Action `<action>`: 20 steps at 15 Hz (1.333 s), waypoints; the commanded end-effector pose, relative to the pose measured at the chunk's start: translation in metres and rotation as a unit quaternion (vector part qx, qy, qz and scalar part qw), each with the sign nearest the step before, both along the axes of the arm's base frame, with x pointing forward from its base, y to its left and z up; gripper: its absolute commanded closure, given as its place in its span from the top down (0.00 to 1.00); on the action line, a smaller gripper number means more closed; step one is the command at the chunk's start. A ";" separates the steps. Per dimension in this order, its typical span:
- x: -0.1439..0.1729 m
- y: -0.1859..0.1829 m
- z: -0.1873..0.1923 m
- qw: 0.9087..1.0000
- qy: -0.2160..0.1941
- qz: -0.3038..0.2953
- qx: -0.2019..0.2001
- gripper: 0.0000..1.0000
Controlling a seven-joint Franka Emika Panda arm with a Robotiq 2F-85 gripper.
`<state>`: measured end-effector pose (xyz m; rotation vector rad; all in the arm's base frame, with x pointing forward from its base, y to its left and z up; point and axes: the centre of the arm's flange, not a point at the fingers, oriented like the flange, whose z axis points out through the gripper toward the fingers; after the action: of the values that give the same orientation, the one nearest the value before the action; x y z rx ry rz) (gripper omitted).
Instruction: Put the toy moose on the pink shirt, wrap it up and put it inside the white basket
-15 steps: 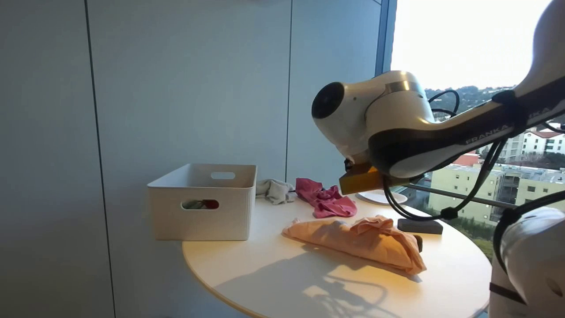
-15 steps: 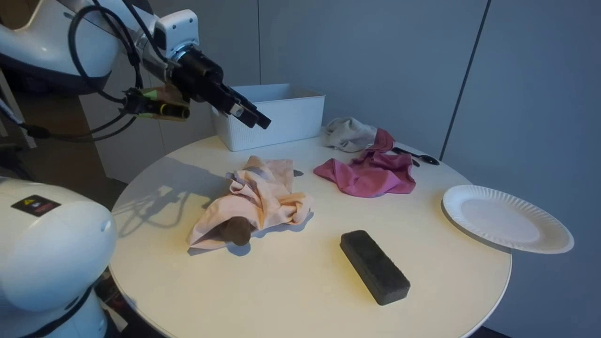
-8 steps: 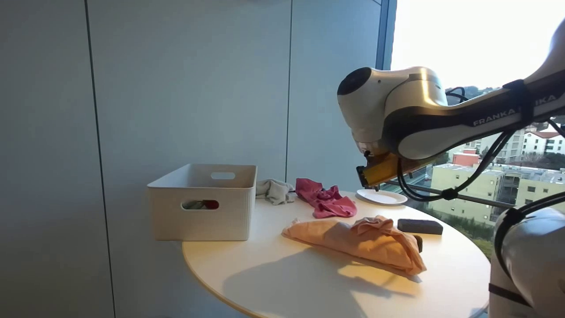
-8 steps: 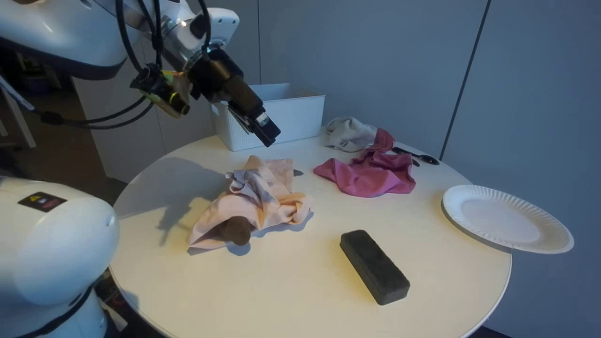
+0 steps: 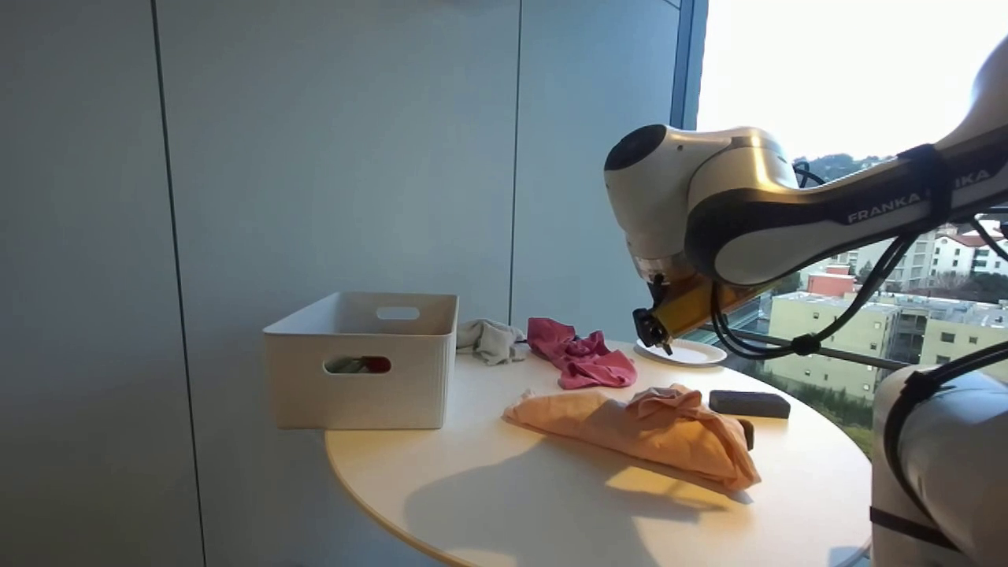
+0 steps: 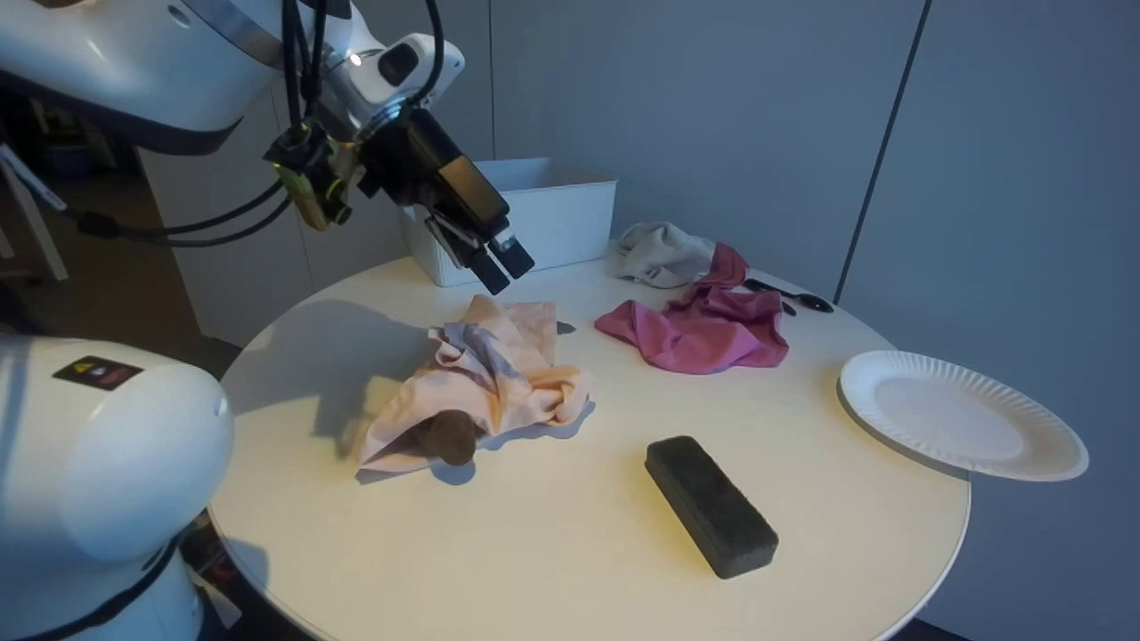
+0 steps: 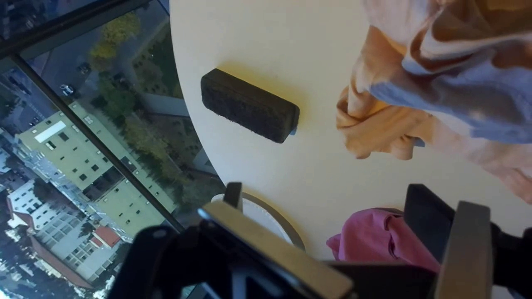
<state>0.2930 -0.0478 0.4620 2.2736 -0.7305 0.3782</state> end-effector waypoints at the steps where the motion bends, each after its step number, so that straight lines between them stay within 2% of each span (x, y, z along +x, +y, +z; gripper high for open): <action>1: 0.023 -0.005 -0.011 0.996 0.023 0.079 0.027 1.00; 3: 0.046 0.003 -0.025 0.989 0.013 0.137 0.053 1.00; 5: 0.058 0.011 -0.032 0.978 0.002 0.194 0.075 1.00; 7: 0.075 0.015 -0.038 0.964 -0.012 0.243 0.106 1.00; 10: 0.072 0.020 -0.036 0.939 -0.017 0.307 0.157 1.00; 13: 0.056 0.019 -0.035 0.914 0.012 0.352 0.203 1.00; 16: 0.055 0.018 -0.050 0.881 0.043 0.392 0.261 1.00; 17: 0.055 0.015 -0.057 0.870 0.058 0.401 0.281 1.00; 19: 0.056 0.005 -0.077 0.854 0.110 0.399 0.316 1.00; 20: 0.055 0.001 -0.089 0.841 0.130 0.404 0.336 1.00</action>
<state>0.3605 -0.0326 0.3914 3.0735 0.2602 0.3369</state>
